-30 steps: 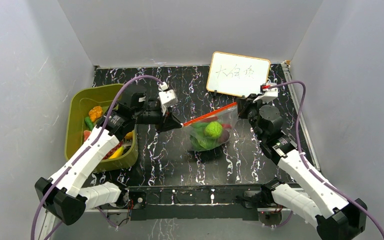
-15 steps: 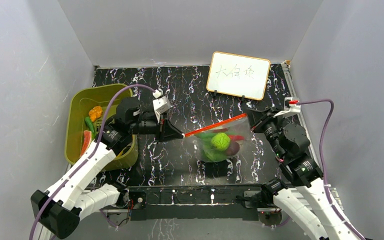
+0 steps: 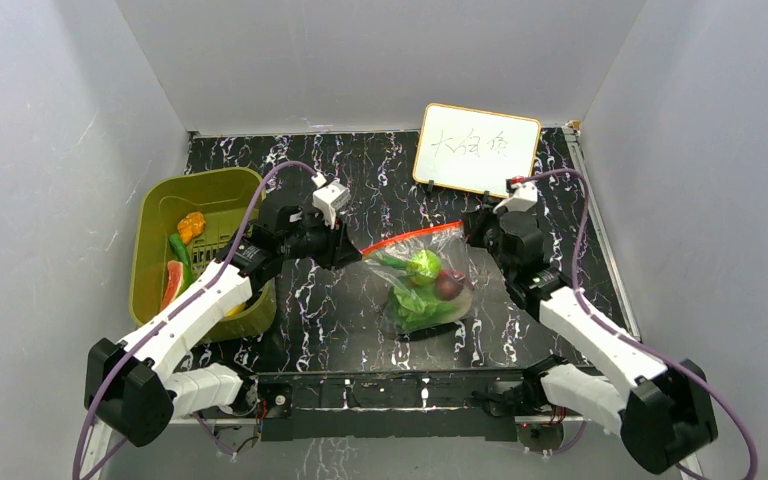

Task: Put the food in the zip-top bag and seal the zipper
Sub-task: Place the zipper food storage bag at the center of the board, then reset both arms

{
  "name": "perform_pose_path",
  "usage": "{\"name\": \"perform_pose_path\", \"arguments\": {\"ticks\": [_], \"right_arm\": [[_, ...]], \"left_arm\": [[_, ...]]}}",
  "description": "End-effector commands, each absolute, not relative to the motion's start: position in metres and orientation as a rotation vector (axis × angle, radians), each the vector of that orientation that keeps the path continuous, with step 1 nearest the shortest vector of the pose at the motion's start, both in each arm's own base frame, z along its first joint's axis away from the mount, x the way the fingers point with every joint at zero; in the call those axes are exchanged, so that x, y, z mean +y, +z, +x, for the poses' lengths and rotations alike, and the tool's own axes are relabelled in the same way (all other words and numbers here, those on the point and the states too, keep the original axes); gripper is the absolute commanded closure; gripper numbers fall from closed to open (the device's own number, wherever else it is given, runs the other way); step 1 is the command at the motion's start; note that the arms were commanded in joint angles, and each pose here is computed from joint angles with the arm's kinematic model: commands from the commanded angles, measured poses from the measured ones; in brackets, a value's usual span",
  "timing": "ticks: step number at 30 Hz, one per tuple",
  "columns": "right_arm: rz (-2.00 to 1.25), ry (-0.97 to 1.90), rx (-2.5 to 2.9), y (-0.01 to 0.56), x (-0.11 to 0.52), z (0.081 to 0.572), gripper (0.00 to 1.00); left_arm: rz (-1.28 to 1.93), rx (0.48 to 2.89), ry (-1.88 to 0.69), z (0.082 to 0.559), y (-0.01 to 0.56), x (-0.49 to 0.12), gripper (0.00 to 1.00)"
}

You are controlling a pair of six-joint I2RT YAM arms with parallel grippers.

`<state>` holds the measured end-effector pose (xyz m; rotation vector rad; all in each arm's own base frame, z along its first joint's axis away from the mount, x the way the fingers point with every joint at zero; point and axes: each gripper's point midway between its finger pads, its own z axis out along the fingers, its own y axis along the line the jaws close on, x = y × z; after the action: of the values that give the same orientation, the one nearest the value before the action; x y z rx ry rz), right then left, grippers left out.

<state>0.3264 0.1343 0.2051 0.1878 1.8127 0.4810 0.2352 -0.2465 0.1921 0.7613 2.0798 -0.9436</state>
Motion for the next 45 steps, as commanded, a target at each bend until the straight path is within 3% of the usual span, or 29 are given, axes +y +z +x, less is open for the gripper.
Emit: {"name": "perform_pose_path", "arguments": {"ticks": [1,5,6,7,8,10,15,23,28,45], "right_arm": [[0.146,0.56,1.618,0.264,0.152,0.359,1.0],[0.078,0.646,1.606,0.265,0.175,0.371,1.0],[0.069,0.655,1.61,0.265,0.18,0.375,1.0],[0.063,0.665,1.612,0.267,0.184,0.379,1.0],[0.061,0.671,1.619,0.267,0.187,0.383,1.0],[0.05,0.677,1.64,0.268,0.192,0.387,1.0],[0.055,0.688,1.644,0.279,0.191,0.383,0.83],[0.064,0.638,1.727,0.29,0.176,0.36,0.28],[0.011,0.677,1.664,0.318,0.171,0.33,0.03],[0.046,0.634,1.625,0.354,0.129,0.262,0.02]], "left_arm": [[0.661,1.989,-0.733,0.273,0.227,-0.231,0.68],[0.643,1.939,-0.664,0.278,0.248,-0.222,0.43],[0.635,1.923,-0.655,0.279,0.254,-0.22,0.2],[0.623,1.908,-0.645,0.279,0.259,-0.218,0.04],[0.608,1.893,-0.639,0.279,0.264,-0.216,0.02],[0.585,1.866,-0.629,0.278,0.27,-0.212,0.02],[0.508,1.828,-0.59,0.279,0.287,-0.201,0.02],[0.161,1.86,-0.538,0.288,0.304,-0.171,0.02],[0.116,1.86,-0.558,0.284,0.308,-0.169,0.02],[0.079,1.714,-0.7,0.269,0.36,-0.173,0.02]]}}
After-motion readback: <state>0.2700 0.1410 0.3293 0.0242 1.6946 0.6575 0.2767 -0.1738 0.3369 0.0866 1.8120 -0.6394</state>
